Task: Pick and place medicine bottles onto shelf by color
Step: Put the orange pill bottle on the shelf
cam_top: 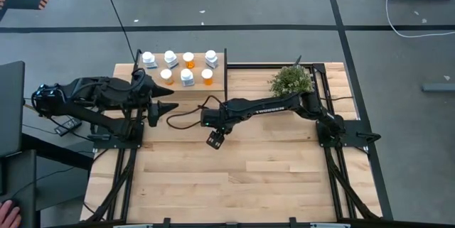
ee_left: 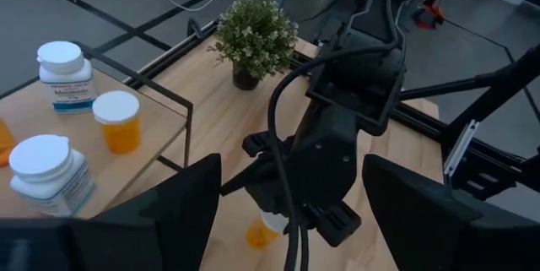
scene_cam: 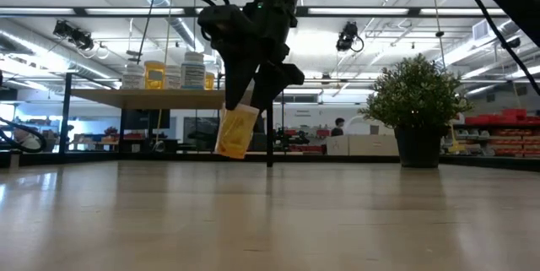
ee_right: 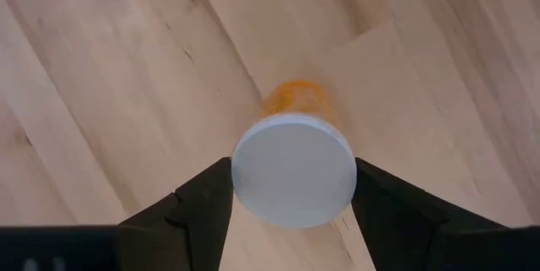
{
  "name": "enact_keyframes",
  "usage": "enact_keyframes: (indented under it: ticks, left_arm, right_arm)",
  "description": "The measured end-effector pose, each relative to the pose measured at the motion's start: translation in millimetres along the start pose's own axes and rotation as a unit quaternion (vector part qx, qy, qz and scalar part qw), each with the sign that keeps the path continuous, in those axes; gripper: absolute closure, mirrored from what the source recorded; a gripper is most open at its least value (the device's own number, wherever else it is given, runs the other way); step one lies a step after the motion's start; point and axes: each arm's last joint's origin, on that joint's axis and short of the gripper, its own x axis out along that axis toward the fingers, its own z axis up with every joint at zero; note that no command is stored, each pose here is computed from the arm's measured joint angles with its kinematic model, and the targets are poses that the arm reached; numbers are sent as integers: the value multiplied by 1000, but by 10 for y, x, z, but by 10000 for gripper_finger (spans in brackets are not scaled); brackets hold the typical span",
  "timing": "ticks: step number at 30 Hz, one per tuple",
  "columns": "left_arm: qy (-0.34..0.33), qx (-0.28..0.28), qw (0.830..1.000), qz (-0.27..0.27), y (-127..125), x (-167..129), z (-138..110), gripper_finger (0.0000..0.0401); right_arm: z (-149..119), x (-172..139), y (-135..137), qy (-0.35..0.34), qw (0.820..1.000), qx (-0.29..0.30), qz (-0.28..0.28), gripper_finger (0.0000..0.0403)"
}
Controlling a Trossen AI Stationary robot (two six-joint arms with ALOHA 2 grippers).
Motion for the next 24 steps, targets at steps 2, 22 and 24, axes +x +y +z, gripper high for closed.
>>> enact_keyframes:
  ticks: [2,22,24]
  left_arm:
    - [2,1,1000,1,2,1,-4,108]
    - [-4,12,1000,22,17,0,-7,108]
    - [-4,12,1000,21,17,0,-6,108]
  right_arm:
    - [-1,0,1,-1,1000,-1,-1,173]
    - [-38,0,-13,18,1000,-24,-8,173]
    - [-38,0,-13,18,999,-26,-8,173]
